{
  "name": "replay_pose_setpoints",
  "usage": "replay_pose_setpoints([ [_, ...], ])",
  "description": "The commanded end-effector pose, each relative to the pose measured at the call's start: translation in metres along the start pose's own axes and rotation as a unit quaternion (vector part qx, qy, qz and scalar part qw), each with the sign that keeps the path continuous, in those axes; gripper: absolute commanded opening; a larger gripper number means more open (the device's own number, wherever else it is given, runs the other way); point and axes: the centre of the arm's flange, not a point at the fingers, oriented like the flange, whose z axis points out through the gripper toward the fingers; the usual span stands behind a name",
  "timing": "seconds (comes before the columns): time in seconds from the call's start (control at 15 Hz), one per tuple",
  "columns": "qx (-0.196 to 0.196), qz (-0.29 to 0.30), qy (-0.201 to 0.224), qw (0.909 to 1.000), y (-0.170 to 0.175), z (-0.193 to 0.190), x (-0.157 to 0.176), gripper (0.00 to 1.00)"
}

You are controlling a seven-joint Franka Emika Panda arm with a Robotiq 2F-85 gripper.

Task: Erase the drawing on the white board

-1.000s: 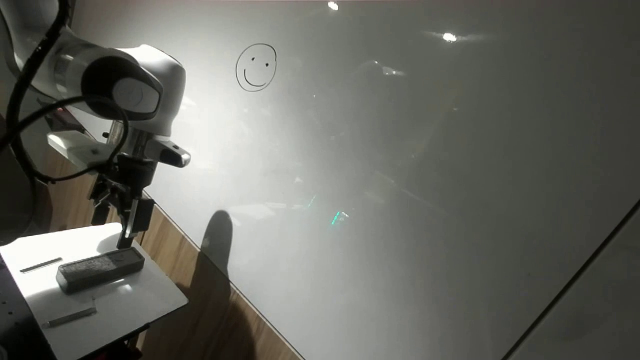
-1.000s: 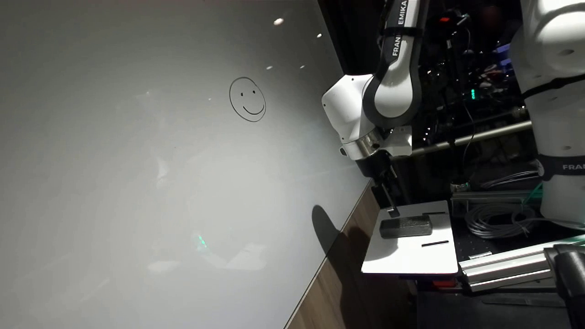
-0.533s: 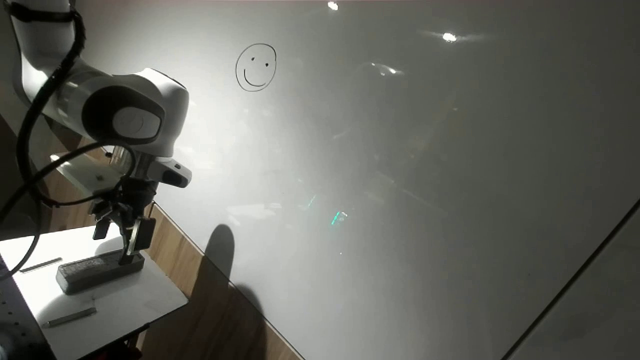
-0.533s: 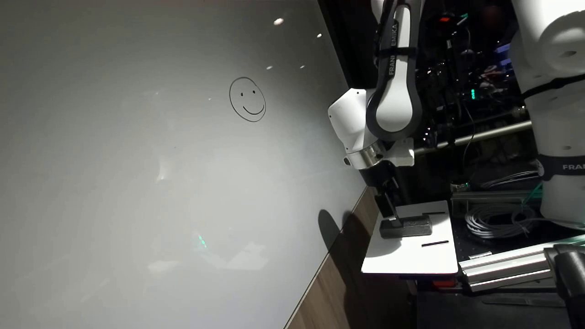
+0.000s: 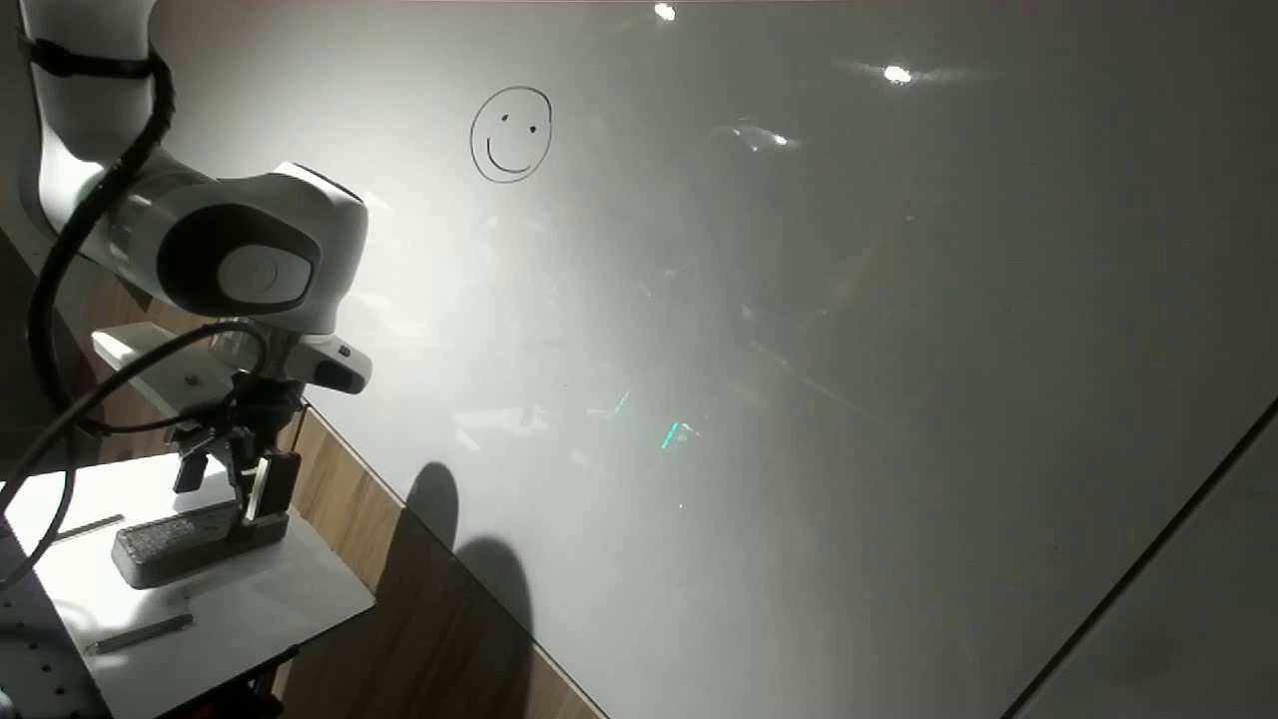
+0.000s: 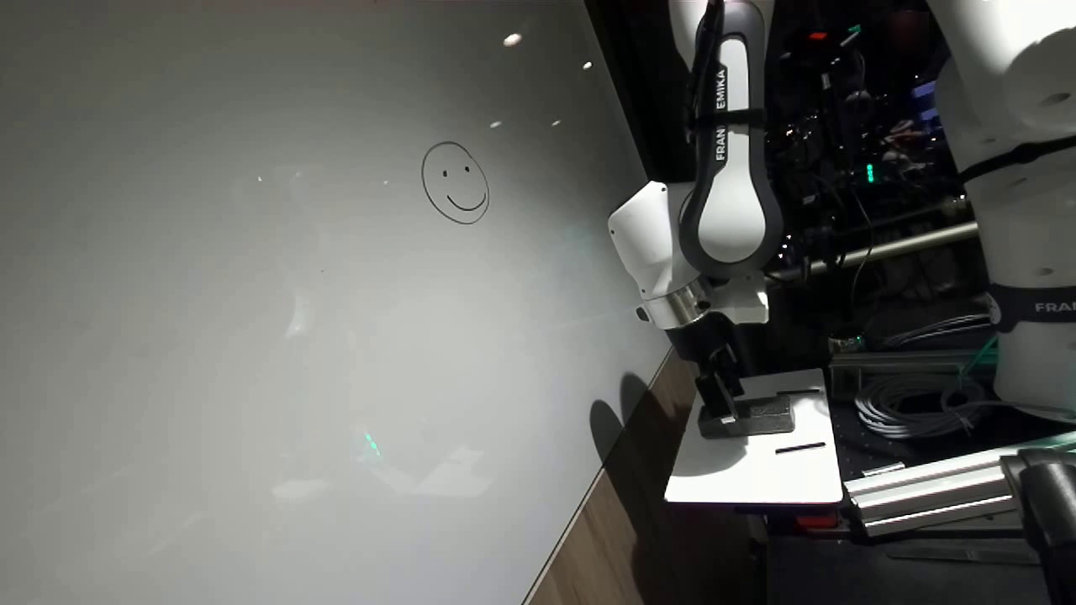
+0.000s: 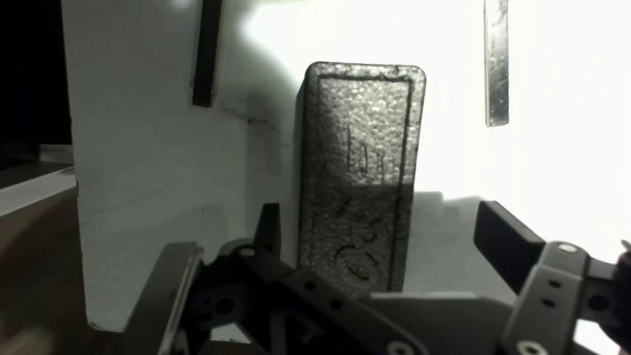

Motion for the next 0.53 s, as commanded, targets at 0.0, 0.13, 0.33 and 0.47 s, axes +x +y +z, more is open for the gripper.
replay_pose_setpoints([
  [0.0, -0.002, -0.010, 0.014, 0.9999, 0.006, 0.002, -0.010, 1.00],
  [0.13, -0.003, -0.008, 0.015, 0.9999, 0.010, 0.000, -0.009, 1.00],
  [0.33, -0.002, -0.004, 0.012, 0.9999, 0.016, 0.003, -0.008, 1.00],
  [0.47, -0.001, -0.004, 0.010, 0.9999, 0.017, 0.006, -0.007, 1.00],
])
